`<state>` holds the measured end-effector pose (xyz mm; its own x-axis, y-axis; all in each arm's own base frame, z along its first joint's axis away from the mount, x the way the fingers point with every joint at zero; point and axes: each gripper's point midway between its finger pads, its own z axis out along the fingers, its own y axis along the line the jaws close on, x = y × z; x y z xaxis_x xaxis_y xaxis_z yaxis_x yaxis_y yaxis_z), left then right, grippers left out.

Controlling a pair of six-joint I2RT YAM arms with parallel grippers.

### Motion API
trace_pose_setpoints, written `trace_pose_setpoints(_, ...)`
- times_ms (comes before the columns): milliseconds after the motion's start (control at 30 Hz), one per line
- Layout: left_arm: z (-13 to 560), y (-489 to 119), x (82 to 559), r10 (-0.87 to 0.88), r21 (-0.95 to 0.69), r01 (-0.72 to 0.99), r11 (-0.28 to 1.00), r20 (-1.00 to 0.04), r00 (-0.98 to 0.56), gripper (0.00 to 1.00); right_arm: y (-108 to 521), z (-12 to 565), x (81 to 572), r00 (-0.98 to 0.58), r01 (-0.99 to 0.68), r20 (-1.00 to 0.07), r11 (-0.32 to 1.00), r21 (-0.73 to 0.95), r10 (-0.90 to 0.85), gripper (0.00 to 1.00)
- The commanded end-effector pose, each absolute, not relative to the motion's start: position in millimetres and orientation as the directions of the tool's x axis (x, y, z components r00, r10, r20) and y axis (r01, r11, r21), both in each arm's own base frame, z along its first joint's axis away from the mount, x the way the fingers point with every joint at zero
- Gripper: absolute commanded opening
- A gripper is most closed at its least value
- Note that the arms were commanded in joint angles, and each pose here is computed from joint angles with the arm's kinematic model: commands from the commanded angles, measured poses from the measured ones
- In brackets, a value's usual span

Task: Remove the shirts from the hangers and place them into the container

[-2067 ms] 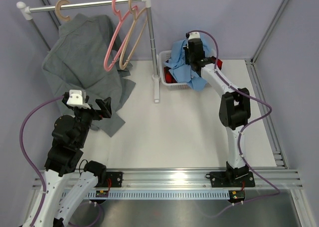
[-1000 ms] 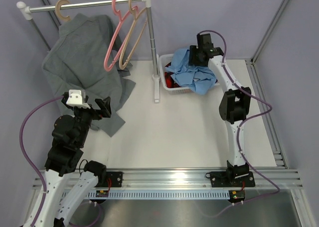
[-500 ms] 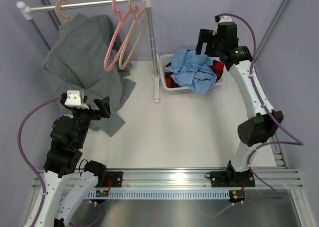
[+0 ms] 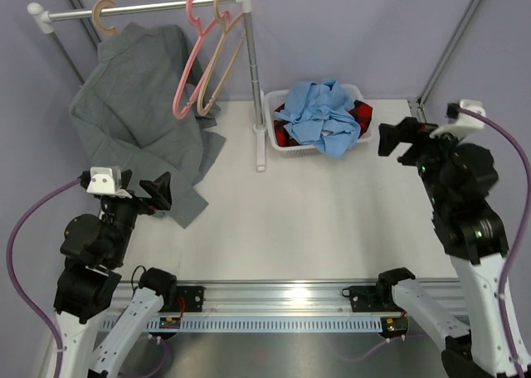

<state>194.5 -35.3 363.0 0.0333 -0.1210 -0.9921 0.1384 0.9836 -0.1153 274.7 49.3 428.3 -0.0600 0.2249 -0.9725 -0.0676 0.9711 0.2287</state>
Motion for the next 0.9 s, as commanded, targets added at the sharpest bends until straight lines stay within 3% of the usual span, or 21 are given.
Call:
trace_pose_setpoints(0, 367.7, -22.8, 174.6, -0.130, -0.125, 0.109, 0.986, -0.991, 0.043, 0.99, 24.8, 430.6, 237.8, 0.033, -0.003, -0.972, 0.972, 0.234, 0.234, 1.00)
trace_pose_setpoints(100, 358.3, -17.0, 161.0, -0.135, -0.133, 0.096, 0.986, -0.991, 0.017, 0.99, 9.5, 436.2, 187.3, 0.131, -0.016, -0.959, 0.967, 0.252, 0.252, 0.99)
trace_pose_setpoints(333, 343.3, -9.8, 139.3, -0.147, -0.149, 0.086, 0.985, -0.989, -0.023, 0.99, -4.6, 408.9, 141.3, 0.183, -0.017, -0.943, 0.960, 0.280, 0.278, 0.99)
trace_pose_setpoints(867, 317.8, -8.3, 122.2, -0.155, -0.162, 0.095, 0.982, -0.985, -0.079, 0.99, -4.0, 393.5, 127.6, 0.191, -0.044, -0.945, 0.964, 0.262, 0.266, 0.99)
